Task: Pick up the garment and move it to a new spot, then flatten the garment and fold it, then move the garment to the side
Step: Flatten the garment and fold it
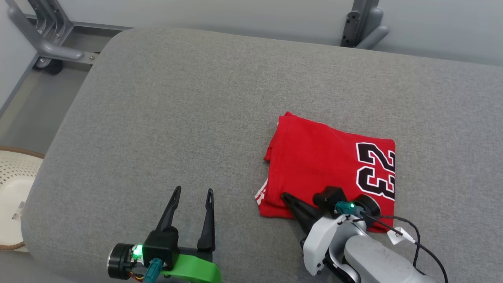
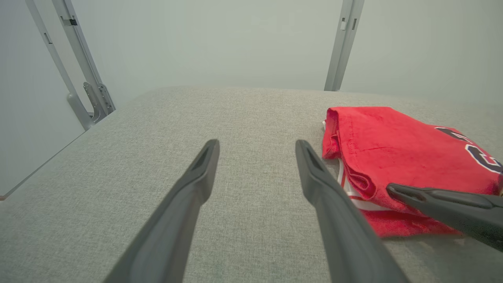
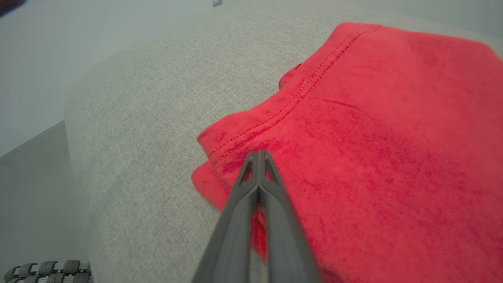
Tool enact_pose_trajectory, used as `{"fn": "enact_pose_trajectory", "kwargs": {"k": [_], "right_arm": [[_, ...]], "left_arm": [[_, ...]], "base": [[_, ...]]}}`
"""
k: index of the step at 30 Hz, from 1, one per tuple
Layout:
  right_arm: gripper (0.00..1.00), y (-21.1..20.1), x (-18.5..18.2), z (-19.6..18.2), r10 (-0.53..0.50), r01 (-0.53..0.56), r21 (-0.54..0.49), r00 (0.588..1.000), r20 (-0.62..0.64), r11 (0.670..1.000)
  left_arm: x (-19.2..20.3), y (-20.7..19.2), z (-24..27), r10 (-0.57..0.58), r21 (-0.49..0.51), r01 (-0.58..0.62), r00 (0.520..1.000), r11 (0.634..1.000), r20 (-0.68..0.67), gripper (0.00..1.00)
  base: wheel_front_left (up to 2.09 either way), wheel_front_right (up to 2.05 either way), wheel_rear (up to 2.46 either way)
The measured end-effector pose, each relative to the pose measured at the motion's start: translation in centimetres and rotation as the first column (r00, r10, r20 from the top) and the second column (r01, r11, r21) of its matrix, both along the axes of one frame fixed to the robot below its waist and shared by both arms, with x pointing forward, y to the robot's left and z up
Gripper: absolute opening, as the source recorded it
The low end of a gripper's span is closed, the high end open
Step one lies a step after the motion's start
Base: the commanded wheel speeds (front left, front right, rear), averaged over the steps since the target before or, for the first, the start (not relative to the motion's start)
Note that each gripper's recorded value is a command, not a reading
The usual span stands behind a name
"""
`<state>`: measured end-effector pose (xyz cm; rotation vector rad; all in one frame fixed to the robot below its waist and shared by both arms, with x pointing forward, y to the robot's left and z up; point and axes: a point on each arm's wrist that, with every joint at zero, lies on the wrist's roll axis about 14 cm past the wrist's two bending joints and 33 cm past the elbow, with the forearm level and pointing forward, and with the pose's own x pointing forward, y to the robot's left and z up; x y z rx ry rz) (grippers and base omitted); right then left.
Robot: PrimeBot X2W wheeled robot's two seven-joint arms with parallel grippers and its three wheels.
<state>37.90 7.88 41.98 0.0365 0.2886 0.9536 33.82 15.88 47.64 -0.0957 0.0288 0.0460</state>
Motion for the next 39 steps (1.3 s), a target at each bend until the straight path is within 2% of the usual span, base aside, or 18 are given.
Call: {"fn": "enact_pose_trajectory", "kwargs": {"k": [4, 7, 8, 9, 10, 14, 18, 25, 32, 36, 39], "right_arm": [[0.0, 0.2, -1.5, 0.1, 0.021, -0.021, 0.018, 1.0, -0.016, 1.0], [0.02, 0.1, -1.4, 1.7, 0.0, 0.001, 0.071, 1.0, -0.001, 0.997], [0.33, -0.2, -1.1, 2.4, -0.021, 0.02, 0.093, 1.0, 0.01, 0.995], [0.76, -0.7, -0.6, 3.1, -0.047, 0.044, 0.113, 0.999, 0.024, 0.993], [1.0, -0.7, -0.6, 3.1, -0.047, 0.044, 0.113, 0.999, 0.024, 0.993], [1.0, -4.0, 1.1, 5.3, -0.172, 0.157, 0.151, 0.98, 0.096, 0.976], [1.0, -8.4, 2.0, 7.0, -0.324, 0.296, 0.188, 0.935, 0.144, 0.937], [1.0, -16.9, 1.3, 9.2, -0.569, 0.524, 0.237, 0.796, 0.206, 0.818], [1.0, -22.3, -1.6, 10.8, -0.689, 0.634, 0.27, 0.68, 0.253, 0.725], [1.0, -24.3, -3.3, 11.5, -0.73, 0.67, 0.289, 0.628, 0.271, 0.684], [1.0, -25.1, -4.5, 11.8, -0.745, 0.683, 0.297, 0.607, 0.278, 0.667]], "left_arm": [[0.2, -0.4, 0.2, -0.014, -0.002, 0.014, 1.0, 1.0, 0.008, 1.0], [0.3, -0.8, 0.3, -0.026, -0.004, 0.026, 1.0, 1.0, 0.011, 1.0], [0.4, -0.9, 0.3, -0.03, -0.005, 0.03, 0.999, 1.0, 0.012, 1.0], [0.4, -1.0, 0.3, -0.034, -0.006, 0.034, 0.999, 0.999, 0.012, 1.0], [0.4, -1.0, 0.3, -0.034, -0.006, 0.034, 0.999, 0.999, 0.012, 1.0], [0.9, -1.5, 0.4, -0.049, -0.02, 0.049, 0.999, 0.999, 0.018, 1.0], [1.6, -2.1, 0.8, -0.069, -0.034, 0.07, 0.997, 0.997, 0.034, 1.0], [2.3, -2.9, 1.1, -0.107, -0.059, 0.11, 0.993, 0.992, 0.048, 1.0], [2.1, -3.6, 2.5, -0.16, -0.07, 0.167, 0.982, 0.983, 0.098, 1.0], [1.3, -4.0, 2.8, -0.185, -0.063, 0.192, 0.977, 0.979, 0.11, 1.0], [0.5, -4.4, 2.7, -0.205, -0.039, 0.21, 0.973, 0.977, 0.105, 1.0]], "base": [[0.0, 0.0, 0.0], [0.0, 0.0, 0.0], [0.0, 0.0, 0.0], [0.0, 0.0, 0.0], [0.0, 0.0, 0.0], [0.0, 0.0, 0.0], [0.0, 0.0, 0.0], [0.0, 0.0, 0.0], [0.0, 0.0, 0.0], [0.0, 0.0, 0.0], [0.0, 0.0, 0.0]]}}
